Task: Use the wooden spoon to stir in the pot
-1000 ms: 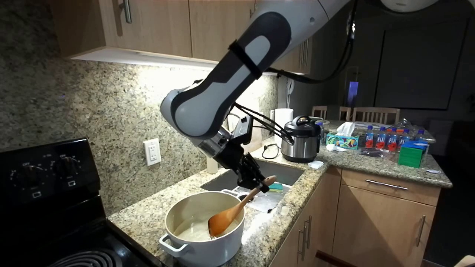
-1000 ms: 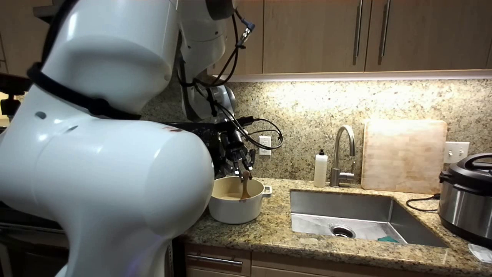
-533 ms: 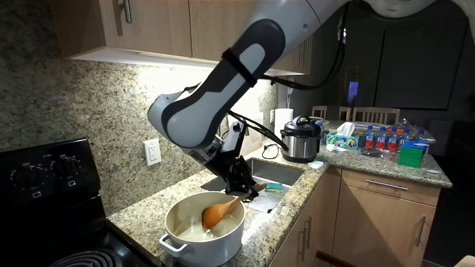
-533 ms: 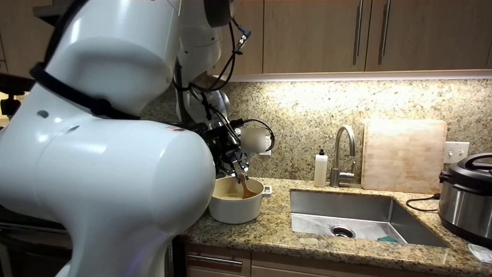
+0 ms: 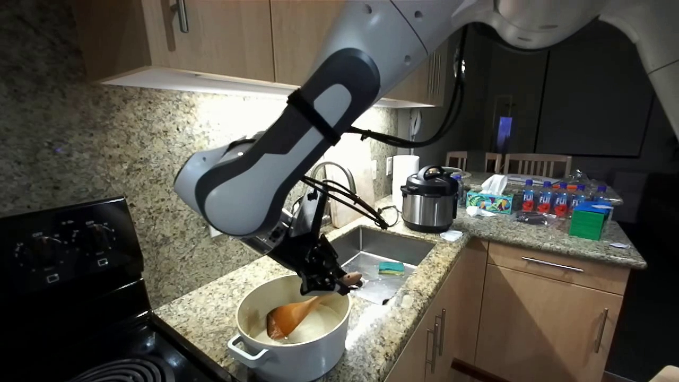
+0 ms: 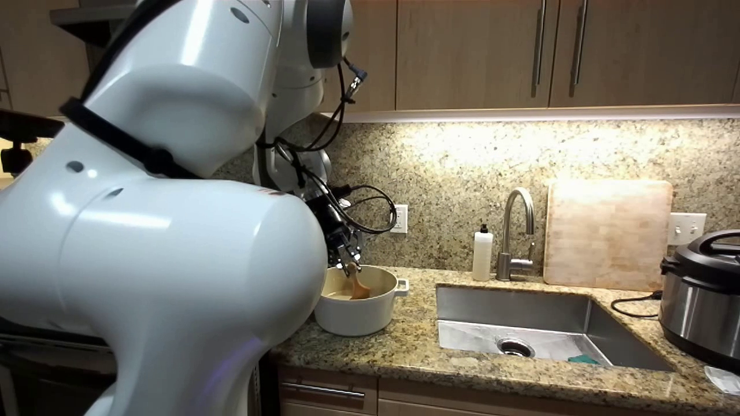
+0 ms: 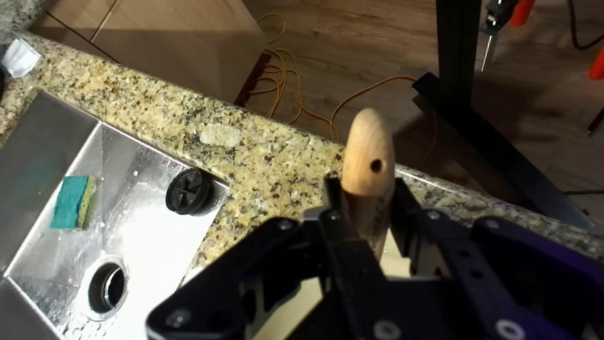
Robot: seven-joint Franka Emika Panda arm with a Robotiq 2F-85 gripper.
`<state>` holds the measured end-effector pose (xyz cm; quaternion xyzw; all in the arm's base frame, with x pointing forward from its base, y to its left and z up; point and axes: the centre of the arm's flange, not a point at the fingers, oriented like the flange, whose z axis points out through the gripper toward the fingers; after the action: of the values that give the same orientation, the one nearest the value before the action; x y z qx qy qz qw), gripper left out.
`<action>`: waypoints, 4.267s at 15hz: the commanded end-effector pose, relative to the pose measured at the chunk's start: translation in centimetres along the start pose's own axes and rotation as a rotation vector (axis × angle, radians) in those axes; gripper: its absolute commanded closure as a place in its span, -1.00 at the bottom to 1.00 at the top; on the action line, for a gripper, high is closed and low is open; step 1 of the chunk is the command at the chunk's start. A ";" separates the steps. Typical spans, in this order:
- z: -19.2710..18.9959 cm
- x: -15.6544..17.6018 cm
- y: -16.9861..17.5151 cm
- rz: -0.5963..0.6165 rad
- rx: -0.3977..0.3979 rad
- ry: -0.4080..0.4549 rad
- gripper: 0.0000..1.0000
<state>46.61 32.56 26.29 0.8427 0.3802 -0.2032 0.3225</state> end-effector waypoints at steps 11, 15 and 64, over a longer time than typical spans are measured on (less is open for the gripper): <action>3.4 -5.0 0.9 -0.199 -0.118 -0.170 0.82; 3.6 -5.3 2.3 -0.120 -0.110 -0.185 0.81; -0.4 5.1 -5.5 -0.282 -0.337 -0.322 0.82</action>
<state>46.18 36.66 22.19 0.6999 0.4496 -0.3026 0.4652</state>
